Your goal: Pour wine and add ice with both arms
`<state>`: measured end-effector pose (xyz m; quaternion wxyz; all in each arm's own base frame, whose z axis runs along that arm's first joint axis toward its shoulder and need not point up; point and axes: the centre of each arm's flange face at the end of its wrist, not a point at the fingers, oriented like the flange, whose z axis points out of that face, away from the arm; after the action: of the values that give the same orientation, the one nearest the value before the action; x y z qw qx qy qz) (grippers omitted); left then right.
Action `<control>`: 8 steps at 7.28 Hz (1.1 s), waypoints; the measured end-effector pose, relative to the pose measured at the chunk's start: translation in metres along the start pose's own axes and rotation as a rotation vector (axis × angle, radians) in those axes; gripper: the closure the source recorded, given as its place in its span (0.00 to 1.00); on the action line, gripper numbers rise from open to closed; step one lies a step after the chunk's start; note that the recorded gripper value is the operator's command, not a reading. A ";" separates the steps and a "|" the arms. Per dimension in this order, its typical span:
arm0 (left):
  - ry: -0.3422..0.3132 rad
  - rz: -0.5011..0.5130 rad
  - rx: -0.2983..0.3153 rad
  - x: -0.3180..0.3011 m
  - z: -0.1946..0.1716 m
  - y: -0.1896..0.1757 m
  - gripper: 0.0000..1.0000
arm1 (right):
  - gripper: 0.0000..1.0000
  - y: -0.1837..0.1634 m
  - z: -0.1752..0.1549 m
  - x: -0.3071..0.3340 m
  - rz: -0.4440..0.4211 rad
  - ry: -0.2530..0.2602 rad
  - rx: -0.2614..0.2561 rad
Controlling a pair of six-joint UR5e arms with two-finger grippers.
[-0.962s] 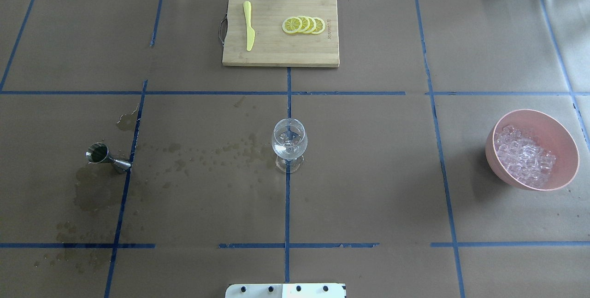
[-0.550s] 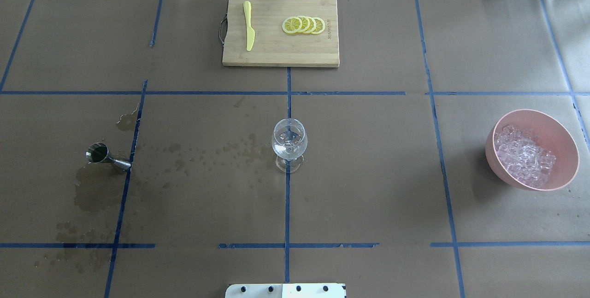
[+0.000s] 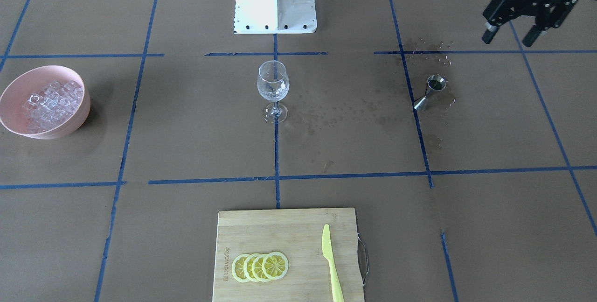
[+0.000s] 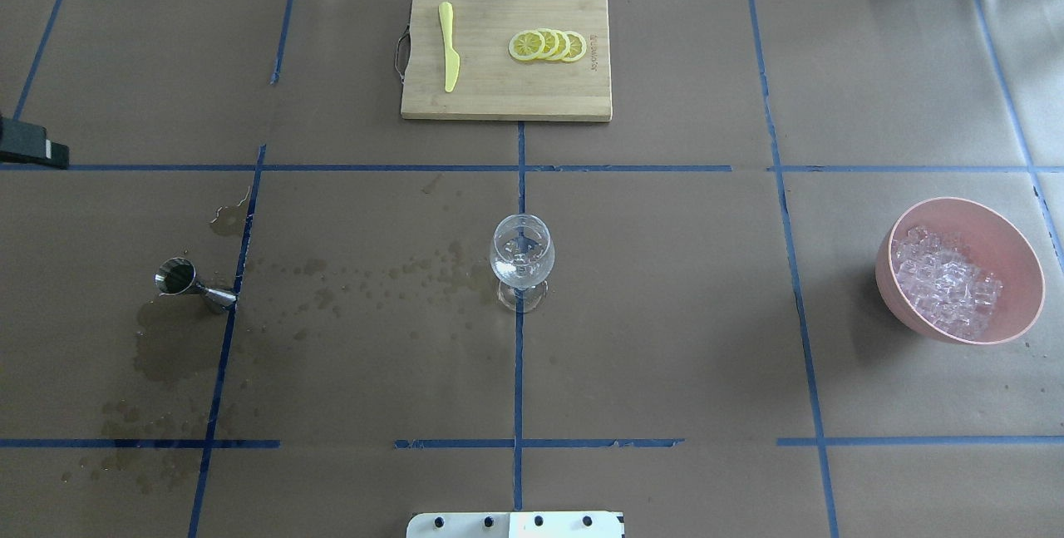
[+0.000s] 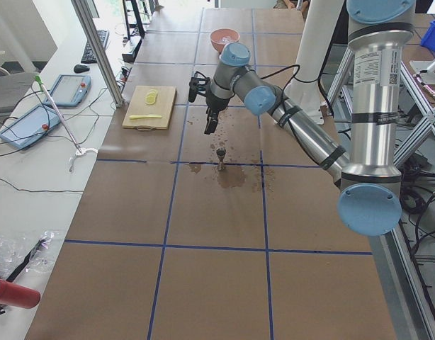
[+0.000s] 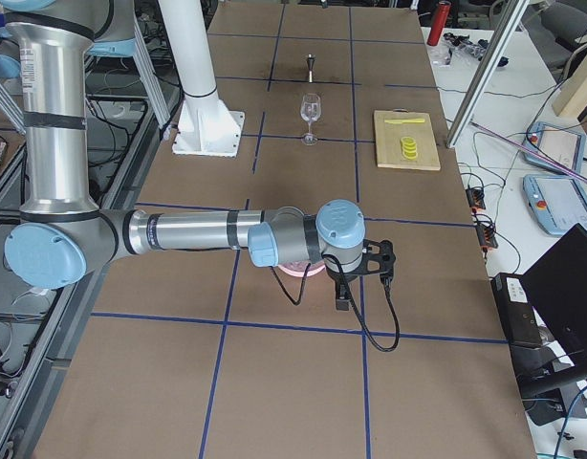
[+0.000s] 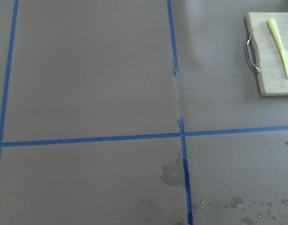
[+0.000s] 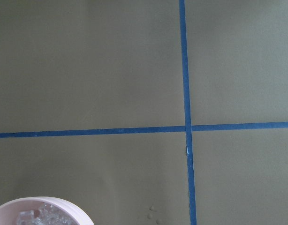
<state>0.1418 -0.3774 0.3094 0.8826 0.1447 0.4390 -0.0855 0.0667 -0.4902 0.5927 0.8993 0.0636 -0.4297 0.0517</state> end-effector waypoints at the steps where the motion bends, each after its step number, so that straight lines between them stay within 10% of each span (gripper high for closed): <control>1: 0.018 -0.033 0.029 0.006 0.010 0.033 0.00 | 0.00 -0.002 -0.001 -0.002 -0.007 -0.003 0.007; 8: -0.128 -0.119 0.275 0.015 0.118 0.207 0.00 | 0.00 -0.017 -0.013 -0.031 0.018 -0.056 0.022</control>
<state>0.2968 -0.2213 0.4027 0.8740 0.2322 0.3738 -0.2062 0.0593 -0.5057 0.5594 0.8856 0.0713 -0.4547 0.0626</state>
